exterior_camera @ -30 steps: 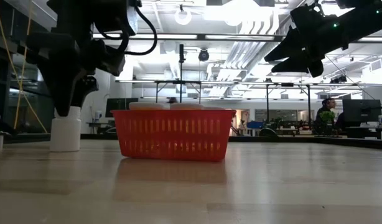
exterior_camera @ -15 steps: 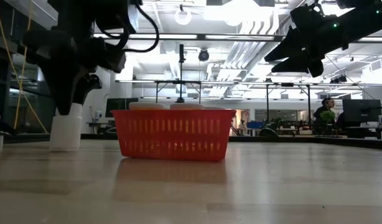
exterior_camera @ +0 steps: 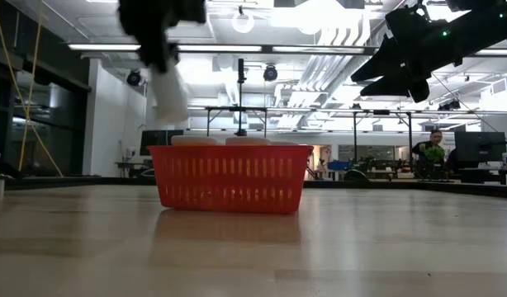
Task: Pick and place pill bottles into a basket
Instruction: Put the white pill bottle into the red bin, then put the orange pill bottle into the red bin
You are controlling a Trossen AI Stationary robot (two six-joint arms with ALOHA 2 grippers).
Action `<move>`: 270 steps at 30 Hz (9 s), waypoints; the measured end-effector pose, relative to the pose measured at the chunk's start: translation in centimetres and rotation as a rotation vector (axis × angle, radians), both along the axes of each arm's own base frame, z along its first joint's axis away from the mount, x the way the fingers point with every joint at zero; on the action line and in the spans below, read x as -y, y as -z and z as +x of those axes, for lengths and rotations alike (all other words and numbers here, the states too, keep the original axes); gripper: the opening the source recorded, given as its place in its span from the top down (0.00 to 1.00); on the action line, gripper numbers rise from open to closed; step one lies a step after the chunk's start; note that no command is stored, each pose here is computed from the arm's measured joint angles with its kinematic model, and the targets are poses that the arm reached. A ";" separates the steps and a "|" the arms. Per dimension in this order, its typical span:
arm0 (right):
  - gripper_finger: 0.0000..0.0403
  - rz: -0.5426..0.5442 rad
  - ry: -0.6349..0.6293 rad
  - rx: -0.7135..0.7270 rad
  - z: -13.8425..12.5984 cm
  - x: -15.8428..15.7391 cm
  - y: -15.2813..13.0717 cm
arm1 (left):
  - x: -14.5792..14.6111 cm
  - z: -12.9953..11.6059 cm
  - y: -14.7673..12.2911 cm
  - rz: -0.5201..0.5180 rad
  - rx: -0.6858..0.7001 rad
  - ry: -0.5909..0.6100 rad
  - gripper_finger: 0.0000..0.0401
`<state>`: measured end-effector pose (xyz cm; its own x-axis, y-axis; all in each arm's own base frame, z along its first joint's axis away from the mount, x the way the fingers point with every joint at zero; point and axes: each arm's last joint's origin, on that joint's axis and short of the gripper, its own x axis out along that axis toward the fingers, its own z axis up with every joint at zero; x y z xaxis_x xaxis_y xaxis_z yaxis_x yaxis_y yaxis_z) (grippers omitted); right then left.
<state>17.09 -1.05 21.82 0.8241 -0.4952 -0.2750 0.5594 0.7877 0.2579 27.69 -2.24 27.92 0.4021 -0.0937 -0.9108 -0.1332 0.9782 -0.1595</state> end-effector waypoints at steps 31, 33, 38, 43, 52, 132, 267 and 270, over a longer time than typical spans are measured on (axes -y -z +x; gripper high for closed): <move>0.41 0.002 0.001 -0.026 -0.1 0.0 0.2 | 0.3 7.4 1.5 0.095 0.129 0.089 0.50; 0.41 0.002 0.001 -0.034 -0.1 0.0 0.3 | 0.4 7.6 1.8 0.096 0.122 0.093 0.50; 0.41 0.002 0.001 -0.038 -0.1 0.0 0.3 | 0.4 7.6 2.0 0.105 0.113 0.114 0.50; 0.41 0.002 0.001 -0.042 -0.1 0.0 0.3 | 0.4 7.8 2.7 0.106 0.086 0.116 0.50; 0.41 0.002 0.001 -0.049 -0.2 0.0 0.4 | 0.5 8.3 3.8 0.082 0.054 0.128 0.50; 0.41 0.000 0.001 -0.075 -0.2 0.0 0.7 | 13.5 -9.9 -2.1 0.103 -0.274 -0.132 0.30; 0.41 0.165 -0.299 0.085 1.3 -1.0 -0.1 | 12.0 -6.1 5.5 -0.057 -0.030 0.011 0.40; 0.41 0.170 -0.362 0.108 2.3 -1.6 0.1 | 11.0 -5.0 4.3 -0.053 -0.004 0.011 0.43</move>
<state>19.41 0.60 21.67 0.9653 -0.1228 -0.2304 0.2164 0.8698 0.4433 22.64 -13.21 23.66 0.3969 -0.1464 -0.9061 -0.1235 0.9697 -0.2107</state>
